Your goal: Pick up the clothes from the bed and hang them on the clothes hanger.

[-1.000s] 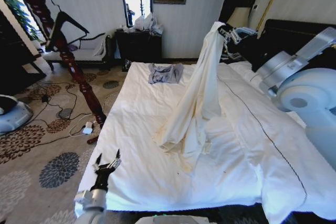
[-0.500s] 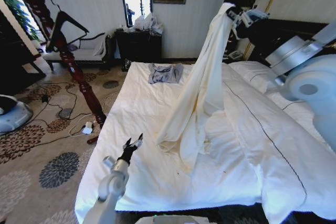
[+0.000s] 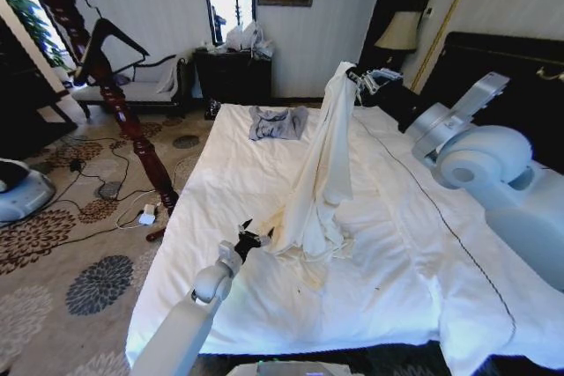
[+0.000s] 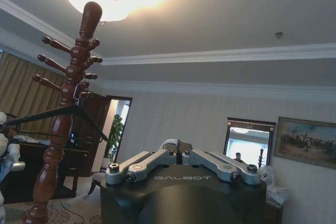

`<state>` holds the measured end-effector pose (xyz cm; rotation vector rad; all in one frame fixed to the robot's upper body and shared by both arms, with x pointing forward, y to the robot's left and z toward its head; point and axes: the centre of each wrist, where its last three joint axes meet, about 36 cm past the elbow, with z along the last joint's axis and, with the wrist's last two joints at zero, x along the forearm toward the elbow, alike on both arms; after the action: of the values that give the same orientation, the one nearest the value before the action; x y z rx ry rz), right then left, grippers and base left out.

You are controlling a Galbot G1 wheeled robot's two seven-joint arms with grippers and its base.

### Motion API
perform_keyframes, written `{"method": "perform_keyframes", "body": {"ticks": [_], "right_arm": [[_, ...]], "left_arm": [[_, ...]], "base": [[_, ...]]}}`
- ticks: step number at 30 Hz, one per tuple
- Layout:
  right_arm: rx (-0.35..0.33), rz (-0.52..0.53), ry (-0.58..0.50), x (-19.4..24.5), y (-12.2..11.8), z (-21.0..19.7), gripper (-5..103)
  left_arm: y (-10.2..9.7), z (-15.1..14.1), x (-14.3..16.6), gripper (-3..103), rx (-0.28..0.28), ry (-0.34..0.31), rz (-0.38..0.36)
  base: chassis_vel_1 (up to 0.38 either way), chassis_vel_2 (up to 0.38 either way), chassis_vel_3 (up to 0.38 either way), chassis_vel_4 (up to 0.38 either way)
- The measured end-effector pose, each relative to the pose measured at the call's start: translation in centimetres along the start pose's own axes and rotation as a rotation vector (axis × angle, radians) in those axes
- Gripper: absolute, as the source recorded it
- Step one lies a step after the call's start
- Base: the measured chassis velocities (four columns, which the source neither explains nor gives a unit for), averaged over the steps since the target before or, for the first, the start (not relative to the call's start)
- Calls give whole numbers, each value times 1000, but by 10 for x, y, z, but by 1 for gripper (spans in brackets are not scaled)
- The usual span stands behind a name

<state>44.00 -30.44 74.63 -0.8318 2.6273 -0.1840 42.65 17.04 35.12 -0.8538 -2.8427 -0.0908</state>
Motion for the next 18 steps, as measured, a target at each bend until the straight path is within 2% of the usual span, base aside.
{"method": "perform_keyframes", "body": {"ticks": [4, 8, 12, 13, 15, 18], "right_arm": [[7, -7, -4, 3, 4, -3, 0], [12, -12, -12, 5, 7, -7, 0], [13, -3, -18, 6, 6, -9, 0], [13, -3, -18, 6, 6, -9, 0], [13, 5, -16, 7, 4, -8, 0], [10, 6, -17, 6, 4, -6, 0]], "left_arm": [[3, -2, -20, 100, -24, -9, 16], [2, -7, -43, 100, -3, -22, 46], [-4, -16, -60, 100, 86, -23, 114], [-4, -16, -60, 100, 86, -23, 114], [-6, -19, -62, 100, 146, -15, 152], [-2, -21, -64, 102, 182, -17, 188]], "base": [[0, 0, 0, 0], [0, 0, 0, 0], [0, 0, 0, 0], [0, 0, 0, 0], [0, 0, 0, 0], [0, 0, 0, 0]]}}
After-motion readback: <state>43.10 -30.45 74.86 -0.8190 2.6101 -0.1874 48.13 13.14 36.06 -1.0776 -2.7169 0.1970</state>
